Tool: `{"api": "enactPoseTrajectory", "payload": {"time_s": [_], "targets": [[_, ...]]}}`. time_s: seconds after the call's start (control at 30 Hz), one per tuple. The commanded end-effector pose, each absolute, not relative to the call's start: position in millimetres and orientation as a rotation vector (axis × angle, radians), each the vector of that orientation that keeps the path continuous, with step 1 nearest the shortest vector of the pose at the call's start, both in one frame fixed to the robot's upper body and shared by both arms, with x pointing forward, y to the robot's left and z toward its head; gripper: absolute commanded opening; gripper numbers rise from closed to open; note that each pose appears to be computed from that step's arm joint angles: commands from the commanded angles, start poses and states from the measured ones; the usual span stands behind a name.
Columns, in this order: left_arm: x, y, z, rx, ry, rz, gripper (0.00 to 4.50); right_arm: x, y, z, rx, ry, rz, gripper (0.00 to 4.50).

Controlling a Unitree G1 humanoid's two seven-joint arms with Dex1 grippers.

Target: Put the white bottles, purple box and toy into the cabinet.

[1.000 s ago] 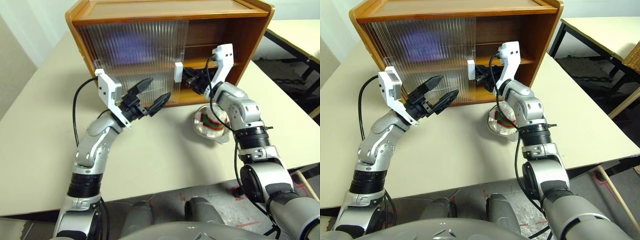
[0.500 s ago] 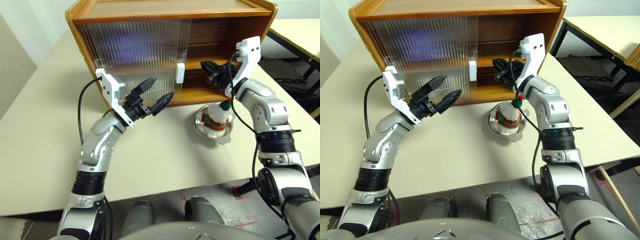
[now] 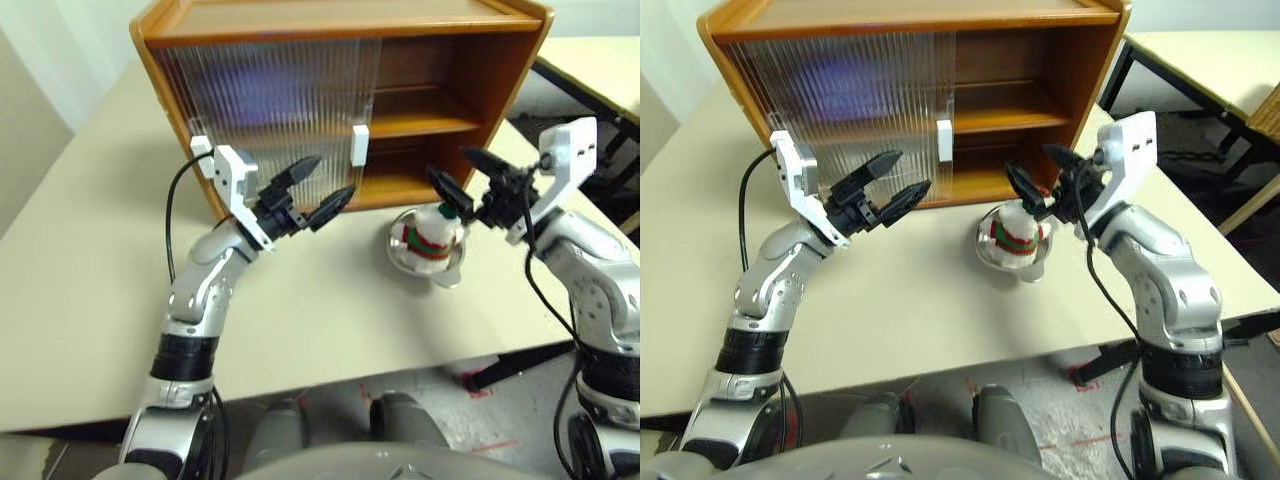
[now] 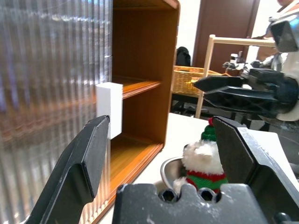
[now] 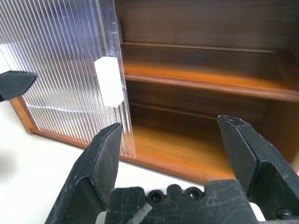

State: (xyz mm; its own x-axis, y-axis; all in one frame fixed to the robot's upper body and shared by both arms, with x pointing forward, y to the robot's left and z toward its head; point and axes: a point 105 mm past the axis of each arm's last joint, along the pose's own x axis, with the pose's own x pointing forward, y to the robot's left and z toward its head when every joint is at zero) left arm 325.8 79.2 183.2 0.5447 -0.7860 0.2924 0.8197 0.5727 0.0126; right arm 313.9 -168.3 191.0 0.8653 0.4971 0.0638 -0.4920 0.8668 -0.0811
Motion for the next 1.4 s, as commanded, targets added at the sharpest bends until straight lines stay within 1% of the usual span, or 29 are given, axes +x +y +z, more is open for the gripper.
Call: {"api": "enactPoseTrajectory", "payload": {"time_s": [0.03, 0.1, 0.2, 0.47, 0.67, 0.87, 1.23, 1.33, 1.4], "targets": [[328.2, 76.7, 179.7, -0.125, -0.262, -0.971, 4.5, 299.2, -171.0, 181.4, -0.036, -0.049, 0.505, 4.47], [329.1, 76.4, 180.4, -0.124, -0.262, -0.975, 4.5, 291.1, -171.3, 167.3, 0.004, -0.009, 0.494, 4.47], [330.1, 76.5, 180.9, -0.124, -0.263, -0.978, 4.5, 284.9, -171.2, 154.5, 0.04, 0.023, 0.485, 4.47], [329.6, 80.6, 181.7, -0.113, -0.261, -0.972, 4.5, 277.6, -181.4, 119.8, 0.081, 0.101, 0.441, 4.47], [329.7, 83.1, 183.9, -0.104, -0.267, -0.957, 4.5, 279.8, -179.4, 94.8, 0.089, 0.156, 0.452, 4.47], [329.3, 91.8, 185.4, -0.089, -0.271, -0.921, 4.5, 292.0, -172.1, 89.9, 0.099, 0.152, 0.47, 4.47], [326.4, 95.5, 187.5, -0.083, -0.279, -0.89, 4.5, 307.5, -161.4, 88.5, 0.111, 0.143, 0.5, 4.47], [326.5, 96.5, 188.3, -0.083, -0.282, -0.883, 4.5, 310.0, -160.0, 90.2, 0.126, 0.138, 0.508, 3.88], [326.4, 96.5, 188.1, -0.083, -0.281, -0.882, 4.5, 309.7, -160.9, 90.8, 0.124, 0.137, 0.512, 3.16]]}}
